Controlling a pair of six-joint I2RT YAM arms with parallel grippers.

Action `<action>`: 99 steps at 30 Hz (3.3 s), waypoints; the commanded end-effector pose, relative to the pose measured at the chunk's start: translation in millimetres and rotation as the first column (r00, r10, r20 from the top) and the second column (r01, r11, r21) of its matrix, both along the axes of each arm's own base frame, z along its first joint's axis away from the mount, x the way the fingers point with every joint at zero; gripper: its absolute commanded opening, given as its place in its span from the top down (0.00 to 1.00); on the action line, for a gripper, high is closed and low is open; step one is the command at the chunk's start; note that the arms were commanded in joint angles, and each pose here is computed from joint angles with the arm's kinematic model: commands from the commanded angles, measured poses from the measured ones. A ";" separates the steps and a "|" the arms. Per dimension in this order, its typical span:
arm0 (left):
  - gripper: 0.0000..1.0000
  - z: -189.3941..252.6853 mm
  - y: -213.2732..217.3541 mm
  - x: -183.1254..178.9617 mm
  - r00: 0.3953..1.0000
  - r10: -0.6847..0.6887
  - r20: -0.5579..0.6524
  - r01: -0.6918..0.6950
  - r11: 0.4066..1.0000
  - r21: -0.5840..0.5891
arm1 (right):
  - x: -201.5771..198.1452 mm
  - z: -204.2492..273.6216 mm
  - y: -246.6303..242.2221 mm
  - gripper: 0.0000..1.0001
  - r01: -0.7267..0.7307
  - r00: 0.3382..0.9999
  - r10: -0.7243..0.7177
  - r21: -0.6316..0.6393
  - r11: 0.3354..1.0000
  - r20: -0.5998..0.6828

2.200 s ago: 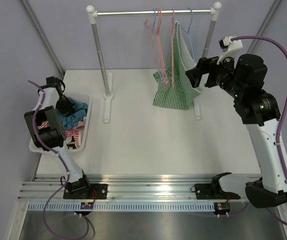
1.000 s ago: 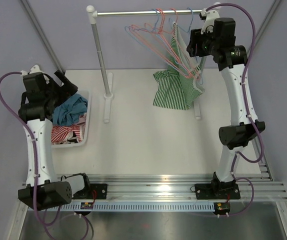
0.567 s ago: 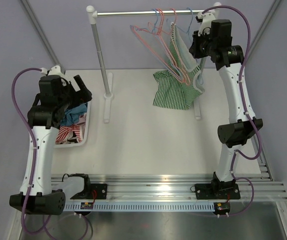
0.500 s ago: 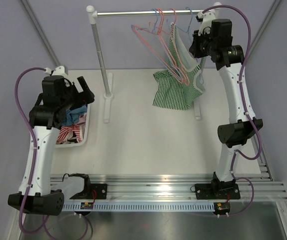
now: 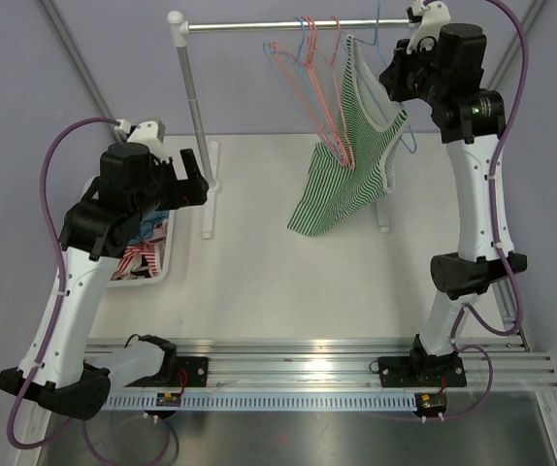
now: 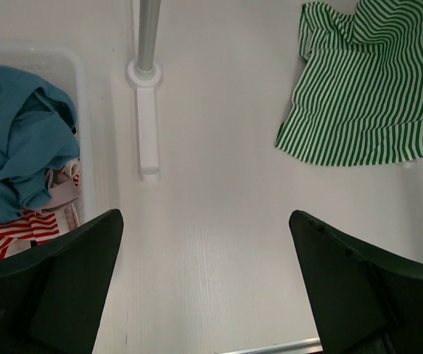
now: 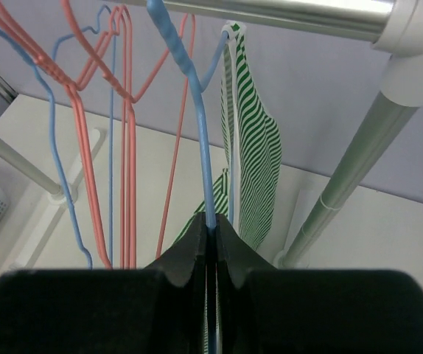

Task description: Remove the tank top from the hanger

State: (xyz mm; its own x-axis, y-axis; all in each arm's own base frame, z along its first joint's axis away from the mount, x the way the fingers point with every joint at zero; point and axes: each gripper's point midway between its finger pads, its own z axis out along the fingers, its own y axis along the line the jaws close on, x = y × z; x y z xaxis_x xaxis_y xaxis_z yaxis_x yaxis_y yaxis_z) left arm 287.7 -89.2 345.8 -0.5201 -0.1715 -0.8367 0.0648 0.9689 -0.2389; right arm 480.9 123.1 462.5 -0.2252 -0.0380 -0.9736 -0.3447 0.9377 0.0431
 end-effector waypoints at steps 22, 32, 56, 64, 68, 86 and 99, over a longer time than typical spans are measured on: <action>0.01 168.1 -136.6 -0.1 0.857 -0.296 0.422 0.305 0.951 0.048 | -144.1 94.5 -21.7 1.00 -0.001 0.979 -0.043 0.217 0.976 0.198; 0.01 208.5 -220.4 -1.8 0.647 -0.481 0.592 0.563 0.825 0.056 | -232.1 88.1 -32.5 1.00 -0.028 0.973 -0.046 0.316 0.948 0.225; 0.39 149.6 -306.3 25.2 0.636 -0.544 0.547 0.593 0.798 0.105 | -312.8 103.8 6.1 1.00 -0.346 0.921 0.241 0.362 0.866 0.306; 0.75 144.2 -300.3 37.4 0.674 -0.507 0.538 0.532 0.838 0.122 | -313.3 101.4 7.7 1.00 -0.356 0.918 0.253 0.354 0.865 0.305; 1.00 147.5 -262.6 48.4 0.770 -0.359 0.527 0.367 0.926 0.095 | -296.6 84.4 9.1 1.00 -0.334 0.932 0.255 0.335 0.881 0.259; 1.00 159.7 -17.8 36.0 0.876 0.268 0.401 -0.224 0.962 -0.155 | -334.7 86.2 59.8 1.00 -0.739 0.661 0.617 0.227 0.635 0.427; 1.00 112.4 -121.8 -70.3 0.711 -0.504 0.490 0.621 0.777 -0.103 | -296.8 158.5 73.7 1.00 -0.898 0.421 0.557 0.243 0.367 0.716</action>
